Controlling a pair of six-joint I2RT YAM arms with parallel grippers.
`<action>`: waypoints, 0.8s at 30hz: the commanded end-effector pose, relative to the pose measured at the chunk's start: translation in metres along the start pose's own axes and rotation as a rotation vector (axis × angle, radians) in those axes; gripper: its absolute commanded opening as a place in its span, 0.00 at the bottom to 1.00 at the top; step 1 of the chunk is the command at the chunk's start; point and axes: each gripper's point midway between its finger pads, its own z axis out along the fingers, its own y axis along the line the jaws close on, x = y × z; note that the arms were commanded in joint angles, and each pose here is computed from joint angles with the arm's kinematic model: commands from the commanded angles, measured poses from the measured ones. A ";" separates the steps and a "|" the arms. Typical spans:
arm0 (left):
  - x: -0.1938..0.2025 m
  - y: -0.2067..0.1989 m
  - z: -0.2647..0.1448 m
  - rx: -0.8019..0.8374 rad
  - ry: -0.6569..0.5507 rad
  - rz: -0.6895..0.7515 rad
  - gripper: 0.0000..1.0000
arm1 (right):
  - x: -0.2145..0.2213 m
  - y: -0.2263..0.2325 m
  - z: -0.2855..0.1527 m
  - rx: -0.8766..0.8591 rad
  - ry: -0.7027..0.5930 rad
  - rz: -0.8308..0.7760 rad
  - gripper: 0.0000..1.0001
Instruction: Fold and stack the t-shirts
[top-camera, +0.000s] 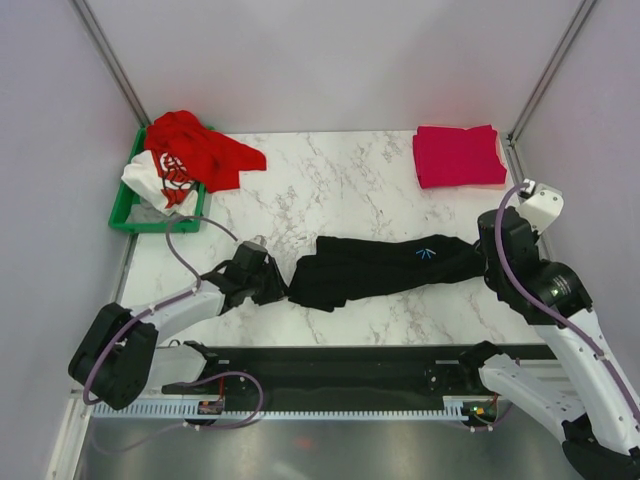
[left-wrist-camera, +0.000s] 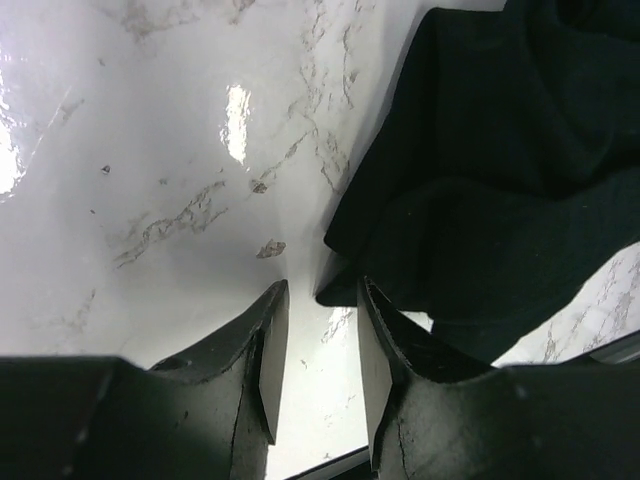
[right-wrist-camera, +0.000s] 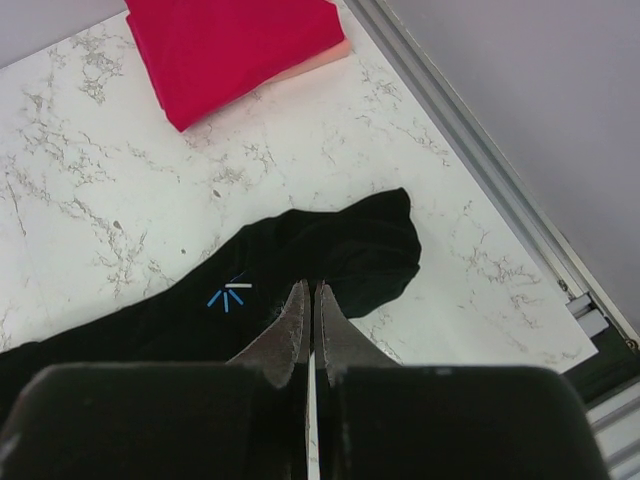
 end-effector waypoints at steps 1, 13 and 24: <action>-0.005 -0.006 0.002 0.025 -0.036 -0.024 0.40 | -0.005 -0.001 0.000 0.010 -0.017 0.017 0.00; 0.023 -0.015 0.007 0.097 0.037 0.007 0.40 | -0.003 0.002 0.004 0.019 -0.014 0.002 0.00; 0.032 0.006 -0.002 -0.001 -0.002 -0.011 0.36 | 0.004 0.006 0.007 0.008 0.003 0.002 0.00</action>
